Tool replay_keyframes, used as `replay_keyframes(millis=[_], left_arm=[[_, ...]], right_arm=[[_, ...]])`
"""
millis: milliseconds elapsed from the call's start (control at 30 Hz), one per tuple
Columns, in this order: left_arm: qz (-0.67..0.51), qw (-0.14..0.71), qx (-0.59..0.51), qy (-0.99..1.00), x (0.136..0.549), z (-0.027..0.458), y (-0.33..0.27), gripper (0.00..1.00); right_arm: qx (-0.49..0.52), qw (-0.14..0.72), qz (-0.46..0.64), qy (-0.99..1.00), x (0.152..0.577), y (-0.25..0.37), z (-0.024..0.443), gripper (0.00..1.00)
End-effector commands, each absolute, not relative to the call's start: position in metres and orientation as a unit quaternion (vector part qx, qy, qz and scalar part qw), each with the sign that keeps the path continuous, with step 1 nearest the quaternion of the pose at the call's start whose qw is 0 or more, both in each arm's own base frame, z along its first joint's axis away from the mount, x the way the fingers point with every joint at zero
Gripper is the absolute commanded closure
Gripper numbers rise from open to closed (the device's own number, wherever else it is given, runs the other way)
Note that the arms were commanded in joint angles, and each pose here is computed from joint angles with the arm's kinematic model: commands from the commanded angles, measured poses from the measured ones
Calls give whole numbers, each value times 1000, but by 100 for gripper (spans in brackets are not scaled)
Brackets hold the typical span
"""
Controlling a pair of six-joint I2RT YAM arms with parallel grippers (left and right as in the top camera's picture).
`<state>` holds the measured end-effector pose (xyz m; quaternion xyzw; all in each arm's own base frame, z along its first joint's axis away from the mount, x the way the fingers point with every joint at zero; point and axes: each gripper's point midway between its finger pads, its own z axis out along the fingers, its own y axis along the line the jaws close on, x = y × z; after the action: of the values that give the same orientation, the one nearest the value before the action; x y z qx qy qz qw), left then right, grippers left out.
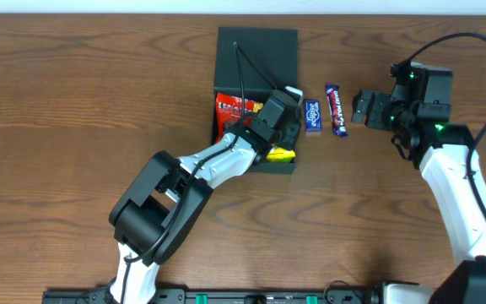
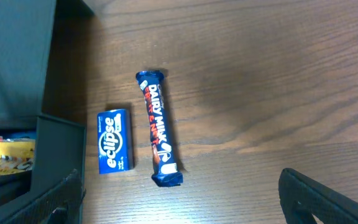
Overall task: Pack container
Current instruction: 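Withdraw the left gripper from the box, then grasp the Dairy Milk bar with the right gripper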
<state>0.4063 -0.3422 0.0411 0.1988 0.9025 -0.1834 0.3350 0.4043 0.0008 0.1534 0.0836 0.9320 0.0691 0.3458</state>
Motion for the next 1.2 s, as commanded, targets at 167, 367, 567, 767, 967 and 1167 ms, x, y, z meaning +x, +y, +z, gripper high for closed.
replay_keyframes(millis=[167,367,567,767,967,1167], left_arm=[[-180,387,185,885,424,86,-331,94],[-167,481,142,849,435,182,-306,94],[-104,517,118,842,431,231,-261,94],[-25,479,43,876,439,224,-171,94],[-53,423,-1,904,445,200,-122,94],[-74,404,-6,912,443,193,-113,94]], right_arm=[[92,353,68,929,407,-3,159,1],[85,350,83,929,406,3,160,1],[68,346,127,927,405,19,162,1],[16,338,115,934,406,32,151,1],[8,290,37,956,415,29,96,3],[10,290,21,957,436,27,63,18]])
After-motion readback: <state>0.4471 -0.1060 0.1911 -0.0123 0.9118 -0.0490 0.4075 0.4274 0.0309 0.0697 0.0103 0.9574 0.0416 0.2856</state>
